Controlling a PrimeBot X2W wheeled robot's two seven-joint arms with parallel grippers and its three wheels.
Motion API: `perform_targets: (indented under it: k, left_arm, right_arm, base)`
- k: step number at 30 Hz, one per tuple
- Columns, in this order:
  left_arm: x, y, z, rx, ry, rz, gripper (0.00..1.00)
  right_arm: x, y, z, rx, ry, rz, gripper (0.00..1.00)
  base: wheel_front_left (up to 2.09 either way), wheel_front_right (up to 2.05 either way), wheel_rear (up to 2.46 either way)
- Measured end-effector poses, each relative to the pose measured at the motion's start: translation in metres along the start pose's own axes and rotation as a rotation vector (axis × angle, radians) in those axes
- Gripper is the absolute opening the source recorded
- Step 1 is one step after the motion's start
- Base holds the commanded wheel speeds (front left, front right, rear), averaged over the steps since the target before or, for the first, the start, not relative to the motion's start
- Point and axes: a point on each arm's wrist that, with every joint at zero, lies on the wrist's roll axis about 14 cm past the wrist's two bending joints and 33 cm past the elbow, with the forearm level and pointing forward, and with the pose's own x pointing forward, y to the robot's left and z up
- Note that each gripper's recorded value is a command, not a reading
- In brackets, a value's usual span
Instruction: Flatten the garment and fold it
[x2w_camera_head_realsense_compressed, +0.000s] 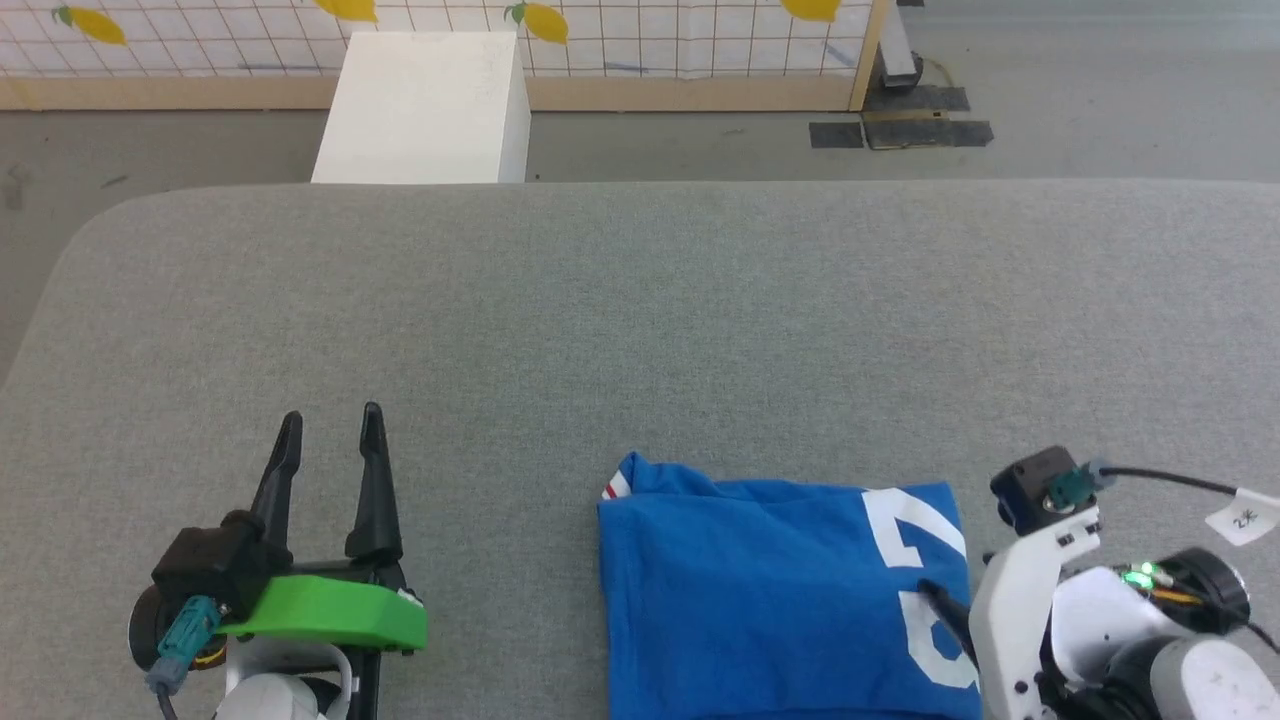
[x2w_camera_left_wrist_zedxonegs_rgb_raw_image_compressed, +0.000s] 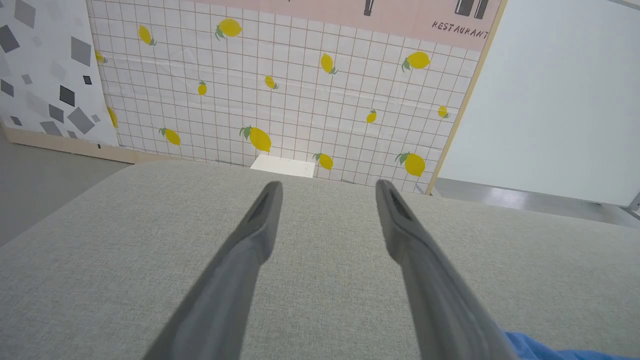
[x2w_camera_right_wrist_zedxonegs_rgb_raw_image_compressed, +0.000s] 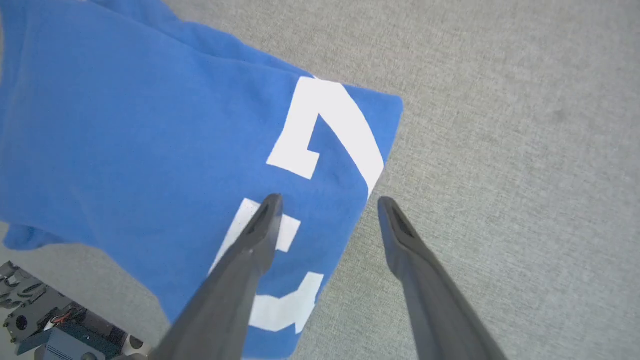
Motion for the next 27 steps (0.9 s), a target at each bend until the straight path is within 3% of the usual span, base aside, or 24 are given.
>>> perform_targets:
  k: [11, 12, 13, 14, 22, 27]
  left_arm:
    - [-0.003, 0.009, -0.004, 0.01, 0.014, 0.029, 1.0]
    - [-0.003, 0.009, -0.004, 0.01, 0.014, 0.029, 1.0]
    - [-0.003, 0.009, -0.004, 0.009, 0.014, 0.031, 1.0]
    - [-0.003, 0.009, -0.004, 0.008, 0.013, 0.031, 1.0]
    - [0.006, 0.0, -0.004, 0.0, 0.004, 0.006, 1.0]
    - [0.026, -0.027, -0.009, -0.034, -0.003, -0.055, 1.0]
  right_arm:
    - [0.03, 0.008, -0.051, 0.028, 0.153, 0.019, 1.0]
    - [0.032, 0.008, -0.051, 0.029, 0.151, 0.019, 0.46]
    - [0.033, 0.008, -0.049, 0.026, 0.144, 0.02, 0.2]
    - [0.034, 0.008, -0.048, 0.024, 0.137, 0.025, 0.0]
    - [0.029, 0.002, -0.028, -0.013, 0.084, 0.041, 0.0]
    - [0.006, -0.043, -0.002, -0.099, 0.062, -0.047, 0.0]
  base:
    - [0.0, 0.0, 0.0]
    - [0.0, 0.0, 0.0]
    - [0.0, 0.0, 0.0]
    - [0.0, 0.0, 0.0]
    - [0.0, 0.0, 0.0]
    - [0.0, 0.0, 0.0]
